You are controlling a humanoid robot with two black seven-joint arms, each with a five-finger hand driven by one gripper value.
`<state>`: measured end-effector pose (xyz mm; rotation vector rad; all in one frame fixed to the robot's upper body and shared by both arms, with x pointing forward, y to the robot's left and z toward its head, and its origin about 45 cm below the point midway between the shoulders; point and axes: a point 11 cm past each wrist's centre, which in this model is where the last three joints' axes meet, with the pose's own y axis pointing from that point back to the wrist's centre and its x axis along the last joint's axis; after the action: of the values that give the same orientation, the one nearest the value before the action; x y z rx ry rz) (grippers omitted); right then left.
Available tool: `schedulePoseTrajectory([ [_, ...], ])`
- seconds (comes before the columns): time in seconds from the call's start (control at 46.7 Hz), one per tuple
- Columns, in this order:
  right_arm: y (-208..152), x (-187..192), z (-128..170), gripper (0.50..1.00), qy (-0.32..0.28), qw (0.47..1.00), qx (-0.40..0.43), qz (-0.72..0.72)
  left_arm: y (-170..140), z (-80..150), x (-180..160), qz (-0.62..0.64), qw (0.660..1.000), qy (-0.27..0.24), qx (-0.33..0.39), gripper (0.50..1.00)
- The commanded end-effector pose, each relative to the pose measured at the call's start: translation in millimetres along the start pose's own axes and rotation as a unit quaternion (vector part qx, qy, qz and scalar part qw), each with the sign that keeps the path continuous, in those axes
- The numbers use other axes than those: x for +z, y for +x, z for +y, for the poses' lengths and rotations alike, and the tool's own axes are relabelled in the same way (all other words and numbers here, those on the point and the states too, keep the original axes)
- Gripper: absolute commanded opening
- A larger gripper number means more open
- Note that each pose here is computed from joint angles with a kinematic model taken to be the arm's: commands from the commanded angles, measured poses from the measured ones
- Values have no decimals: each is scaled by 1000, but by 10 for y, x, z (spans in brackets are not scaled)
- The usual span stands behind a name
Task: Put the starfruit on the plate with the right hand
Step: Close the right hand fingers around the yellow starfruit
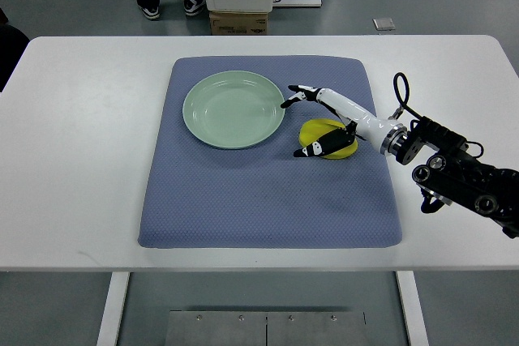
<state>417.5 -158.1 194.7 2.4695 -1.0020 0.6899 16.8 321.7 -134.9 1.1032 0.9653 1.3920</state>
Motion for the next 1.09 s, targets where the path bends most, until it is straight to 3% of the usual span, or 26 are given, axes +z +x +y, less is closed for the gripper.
schedulePoseTrajectory([
  [0.0,-10,34,10,1000,-5,1000,-1,4,0,0,0,0,1000,0,0,1000],
  [0.257,49,224,72,979,-32,999,4,15,0,0,0,0,1000,0,0,1000],
  [0.386,35,274,93,939,-33,999,0,22,0,0,0,0,1000,0,0,1000],
  [0.514,57,324,112,858,-40,999,3,24,0,0,0,0,1000,0,0,1000],
  [0.6,74,351,122,776,-43,999,5,26,-1,0,-1,0,1000,0,0,1000],
  [0.879,58,366,129,638,-43,999,4,25,0,0,0,0,1000,0,0,1000],
  [0.986,78,401,140,500,-48,998,8,26,-1,0,-1,0,1000,0,0,1000],
  [1.071,90,417,145,500,-51,998,9,25,0,0,0,0,1000,0,0,1000],
])
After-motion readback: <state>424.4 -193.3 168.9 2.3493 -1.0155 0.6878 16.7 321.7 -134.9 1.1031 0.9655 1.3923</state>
